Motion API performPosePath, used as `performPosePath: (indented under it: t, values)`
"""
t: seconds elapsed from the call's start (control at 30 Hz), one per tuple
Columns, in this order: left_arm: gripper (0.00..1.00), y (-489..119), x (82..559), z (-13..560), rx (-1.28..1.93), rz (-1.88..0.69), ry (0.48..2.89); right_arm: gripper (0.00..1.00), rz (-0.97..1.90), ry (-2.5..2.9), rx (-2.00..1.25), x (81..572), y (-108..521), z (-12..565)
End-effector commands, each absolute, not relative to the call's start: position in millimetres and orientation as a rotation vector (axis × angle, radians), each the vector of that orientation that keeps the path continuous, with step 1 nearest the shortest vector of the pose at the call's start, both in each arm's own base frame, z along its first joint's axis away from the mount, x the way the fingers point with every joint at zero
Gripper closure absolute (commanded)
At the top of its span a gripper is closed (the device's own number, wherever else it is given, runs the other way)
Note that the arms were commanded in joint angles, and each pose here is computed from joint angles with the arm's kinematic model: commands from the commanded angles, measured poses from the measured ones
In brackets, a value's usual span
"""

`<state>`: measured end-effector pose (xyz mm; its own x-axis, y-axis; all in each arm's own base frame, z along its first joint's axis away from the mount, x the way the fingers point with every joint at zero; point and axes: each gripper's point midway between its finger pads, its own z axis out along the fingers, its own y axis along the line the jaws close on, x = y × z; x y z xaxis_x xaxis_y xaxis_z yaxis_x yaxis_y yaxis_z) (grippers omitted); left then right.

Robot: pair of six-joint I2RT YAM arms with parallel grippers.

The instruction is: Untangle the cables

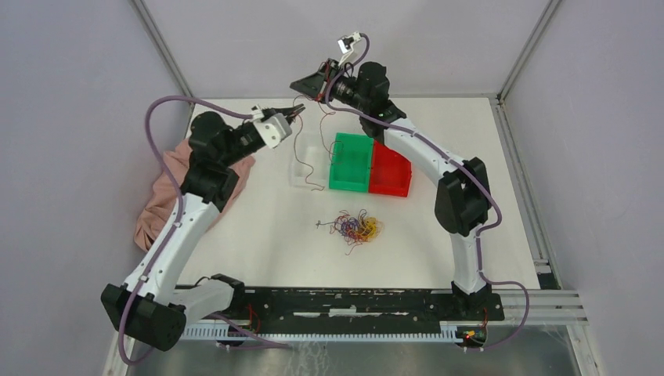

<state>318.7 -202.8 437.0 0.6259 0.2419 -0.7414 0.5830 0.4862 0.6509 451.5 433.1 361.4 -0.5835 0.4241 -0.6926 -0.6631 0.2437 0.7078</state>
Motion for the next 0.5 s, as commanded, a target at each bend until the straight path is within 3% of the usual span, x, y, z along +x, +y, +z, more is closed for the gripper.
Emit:
performPosePath:
  t: [0.0, 0.2, 0.47]
  values:
    - [0.97, -203.3, 345.1, 425.6, 1.077, -0.018, 0.9, 1.0, 1.513, 1.57, -0.194, 459.2, 431.7, 383.2]
    - [0.97, -197.3, 394.4, 387.8, 1.008, 0.132, 1.037, 1.0, 1.427, 1.639, -0.076, 482.5, 417.3, 361.2]
    - [0.96, -198.8, 432.8, 321.8, 1.018, 0.152, 1.207, 1.0, 1.243, 1.776, -0.019, 512.6, 395.2, 326.3]
